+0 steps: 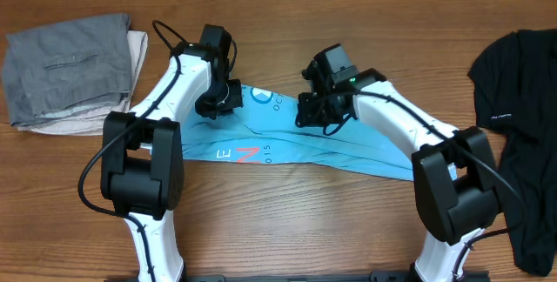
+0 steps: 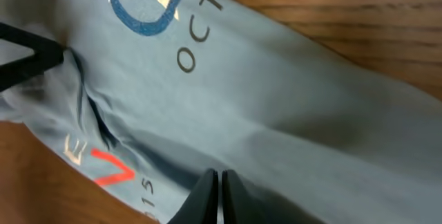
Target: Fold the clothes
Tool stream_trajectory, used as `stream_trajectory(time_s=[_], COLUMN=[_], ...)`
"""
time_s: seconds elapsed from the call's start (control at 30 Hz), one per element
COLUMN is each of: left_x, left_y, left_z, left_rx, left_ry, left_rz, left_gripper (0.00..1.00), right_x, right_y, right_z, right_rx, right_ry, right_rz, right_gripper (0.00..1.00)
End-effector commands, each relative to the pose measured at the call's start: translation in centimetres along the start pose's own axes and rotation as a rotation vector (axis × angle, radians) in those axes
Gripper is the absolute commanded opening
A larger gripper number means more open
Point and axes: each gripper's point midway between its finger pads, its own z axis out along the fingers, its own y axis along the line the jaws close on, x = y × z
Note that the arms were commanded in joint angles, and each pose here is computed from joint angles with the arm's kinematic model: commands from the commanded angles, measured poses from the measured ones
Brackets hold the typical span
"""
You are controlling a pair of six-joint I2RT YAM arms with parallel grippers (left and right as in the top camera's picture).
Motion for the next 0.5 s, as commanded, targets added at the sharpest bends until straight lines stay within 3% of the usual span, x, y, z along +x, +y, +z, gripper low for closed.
stream_trajectory(time_s=[0.0, 0.47], left_x=[0.2, -1.1], left_y=[0.1, -1.0], left_z=[0.4, -2.1], left_rx=[0.0, 0.05], left_ry=[0.01, -0.038], left_rz=[-0.015, 0.005], left_gripper=[0.05, 0.04], right_x=[0.5, 3.9], right_y=[0.4, 1.5], right_z=[0.8, 2.6], right_rx=[0.01, 0.02], right_ry=[-0.024, 0.049], right_rz=[0.064, 0.061], right_gripper=[0.08, 0.08])
